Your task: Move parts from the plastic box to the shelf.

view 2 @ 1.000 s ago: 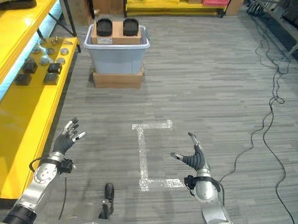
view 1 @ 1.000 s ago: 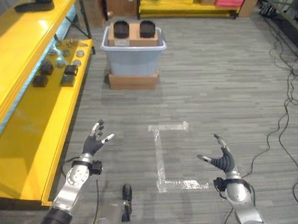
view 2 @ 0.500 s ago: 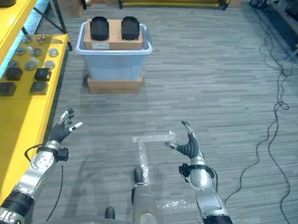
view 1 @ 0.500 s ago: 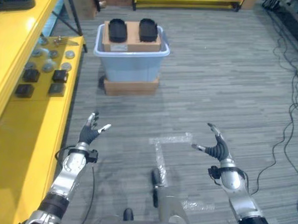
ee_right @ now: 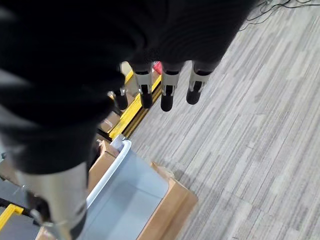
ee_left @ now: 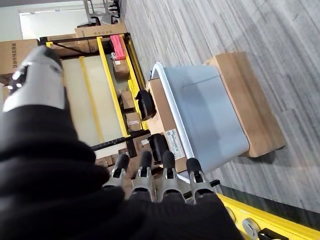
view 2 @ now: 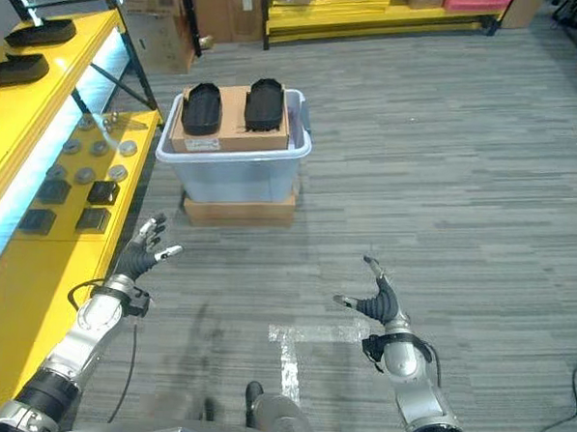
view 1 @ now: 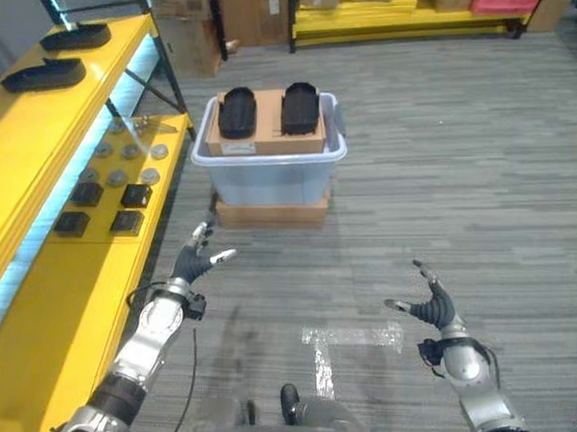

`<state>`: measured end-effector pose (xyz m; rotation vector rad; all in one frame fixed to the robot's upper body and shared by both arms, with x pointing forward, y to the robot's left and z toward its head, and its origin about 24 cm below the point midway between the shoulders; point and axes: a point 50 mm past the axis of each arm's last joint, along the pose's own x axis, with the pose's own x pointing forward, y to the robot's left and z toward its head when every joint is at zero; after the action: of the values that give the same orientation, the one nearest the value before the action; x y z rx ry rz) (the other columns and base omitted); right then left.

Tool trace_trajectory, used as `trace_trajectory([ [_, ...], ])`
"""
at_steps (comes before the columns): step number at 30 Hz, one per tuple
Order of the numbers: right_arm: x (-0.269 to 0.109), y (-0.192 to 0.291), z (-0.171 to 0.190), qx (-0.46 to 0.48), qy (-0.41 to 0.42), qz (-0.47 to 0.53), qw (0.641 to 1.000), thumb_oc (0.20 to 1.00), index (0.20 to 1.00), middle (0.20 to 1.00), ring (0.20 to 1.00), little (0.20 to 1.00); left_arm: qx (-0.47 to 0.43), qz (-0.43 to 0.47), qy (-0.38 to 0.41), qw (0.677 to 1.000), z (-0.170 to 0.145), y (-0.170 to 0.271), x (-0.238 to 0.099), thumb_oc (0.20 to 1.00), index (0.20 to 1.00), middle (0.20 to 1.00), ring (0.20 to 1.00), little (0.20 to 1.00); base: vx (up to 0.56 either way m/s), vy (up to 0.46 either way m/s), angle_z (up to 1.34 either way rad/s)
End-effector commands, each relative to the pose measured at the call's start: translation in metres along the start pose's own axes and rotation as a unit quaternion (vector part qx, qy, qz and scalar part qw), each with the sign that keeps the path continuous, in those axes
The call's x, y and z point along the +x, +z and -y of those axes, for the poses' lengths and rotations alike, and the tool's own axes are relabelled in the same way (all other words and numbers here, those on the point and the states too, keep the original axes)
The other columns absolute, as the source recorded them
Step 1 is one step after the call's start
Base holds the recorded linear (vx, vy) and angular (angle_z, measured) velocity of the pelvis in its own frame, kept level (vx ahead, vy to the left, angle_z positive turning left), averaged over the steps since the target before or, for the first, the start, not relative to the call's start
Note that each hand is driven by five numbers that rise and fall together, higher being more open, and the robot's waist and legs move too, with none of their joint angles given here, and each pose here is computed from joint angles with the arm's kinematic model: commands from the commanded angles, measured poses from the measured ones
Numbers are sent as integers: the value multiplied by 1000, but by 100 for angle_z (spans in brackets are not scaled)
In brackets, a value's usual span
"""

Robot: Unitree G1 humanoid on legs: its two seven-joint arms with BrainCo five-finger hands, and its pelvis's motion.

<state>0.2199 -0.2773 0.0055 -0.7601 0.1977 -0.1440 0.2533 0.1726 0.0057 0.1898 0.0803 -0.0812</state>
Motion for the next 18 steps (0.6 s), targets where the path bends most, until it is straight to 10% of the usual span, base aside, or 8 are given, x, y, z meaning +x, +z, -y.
trace_trajectory([
  [1, 2, 9, 27, -8, -39, 31, 999, 1000, 1000, 1000, 1000, 1000, -15, 66, 12, 998, -6, 24, 9, 1000, 1000, 1000, 1000, 1000, 325, -70, -54],
  [18, -2, 0, -9, 17, 14, -2, 1000, 1000, 1000, 1000, 1000, 1000, -31, 26, 31, 999, -13, 5, -6, 1000, 1000, 1000, 1000, 1000, 345, 15, -37],
])
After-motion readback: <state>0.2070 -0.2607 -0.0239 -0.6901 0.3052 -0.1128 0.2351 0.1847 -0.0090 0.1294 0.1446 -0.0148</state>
